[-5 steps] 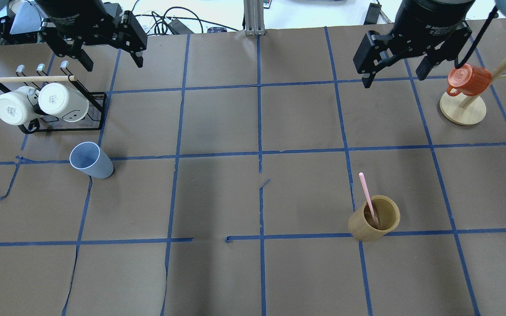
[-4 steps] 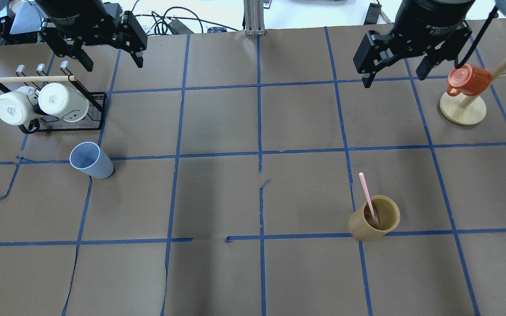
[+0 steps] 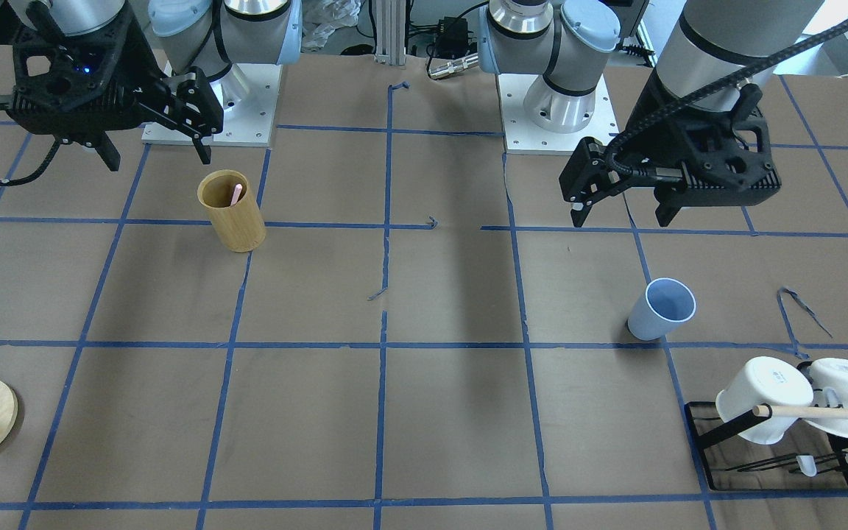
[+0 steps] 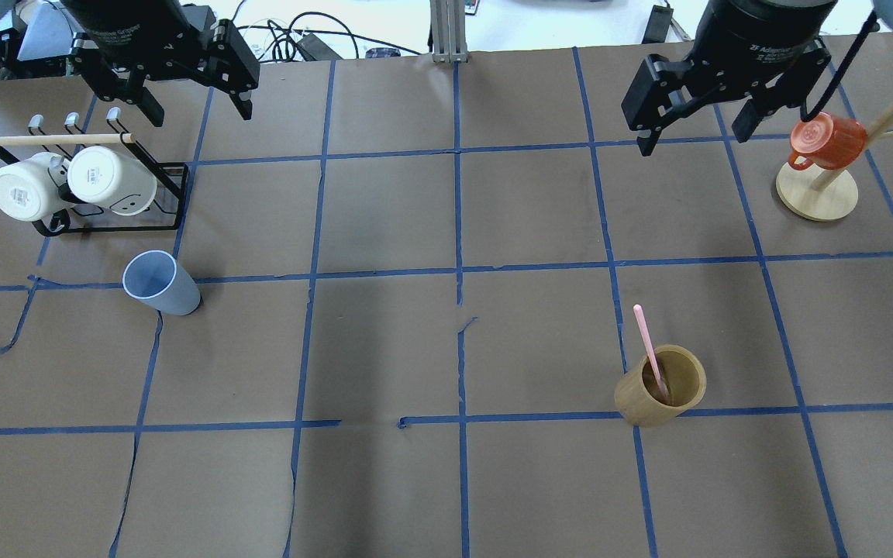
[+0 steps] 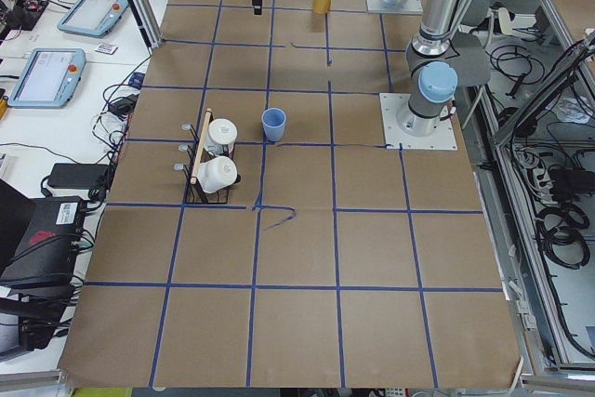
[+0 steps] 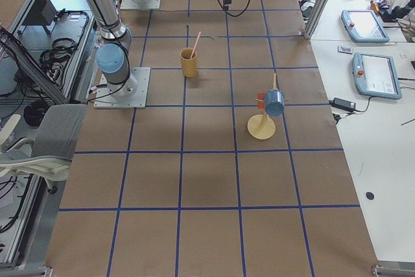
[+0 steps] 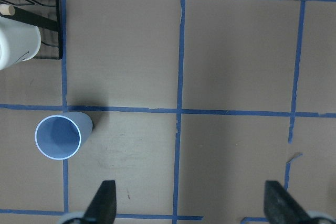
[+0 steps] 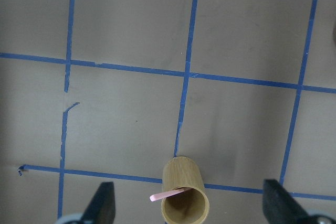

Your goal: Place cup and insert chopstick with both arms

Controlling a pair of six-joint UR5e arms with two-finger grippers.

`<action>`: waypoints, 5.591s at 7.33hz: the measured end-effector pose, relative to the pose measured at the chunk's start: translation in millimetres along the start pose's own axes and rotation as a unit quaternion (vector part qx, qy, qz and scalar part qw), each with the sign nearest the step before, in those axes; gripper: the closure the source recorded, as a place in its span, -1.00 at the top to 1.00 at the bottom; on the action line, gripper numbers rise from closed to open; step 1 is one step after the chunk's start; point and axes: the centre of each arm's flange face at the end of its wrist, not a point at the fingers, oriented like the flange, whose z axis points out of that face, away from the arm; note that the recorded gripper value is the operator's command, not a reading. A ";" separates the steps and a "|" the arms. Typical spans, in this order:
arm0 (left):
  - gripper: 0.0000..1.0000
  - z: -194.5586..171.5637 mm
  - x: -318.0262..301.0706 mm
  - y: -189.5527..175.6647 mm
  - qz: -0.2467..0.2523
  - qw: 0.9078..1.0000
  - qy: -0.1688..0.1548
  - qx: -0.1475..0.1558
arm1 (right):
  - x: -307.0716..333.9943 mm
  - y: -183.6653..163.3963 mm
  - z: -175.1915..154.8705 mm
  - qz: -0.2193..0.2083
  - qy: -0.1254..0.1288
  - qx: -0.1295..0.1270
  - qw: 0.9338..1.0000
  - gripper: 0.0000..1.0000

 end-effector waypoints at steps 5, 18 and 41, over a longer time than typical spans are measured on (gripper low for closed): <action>1.00 0.0 0.4 0.6 0.000 1.000 0.000 0.000 | 0.5 0.8 0.6 0.001 0.001 -0.003 1.000 1.00; 1.00 112.0 -68.0 -1.3 0.021 0.998 0.000 -0.063 | 1.4 2.5 3.1 0.001 0.003 -0.015 1.000 1.00; -1.00 252.0 241.4 23.5 -0.269 0.961 0.054 -0.035 | -10.9 115.4 185.3 -0.051 0.039 0.119 0.991 1.00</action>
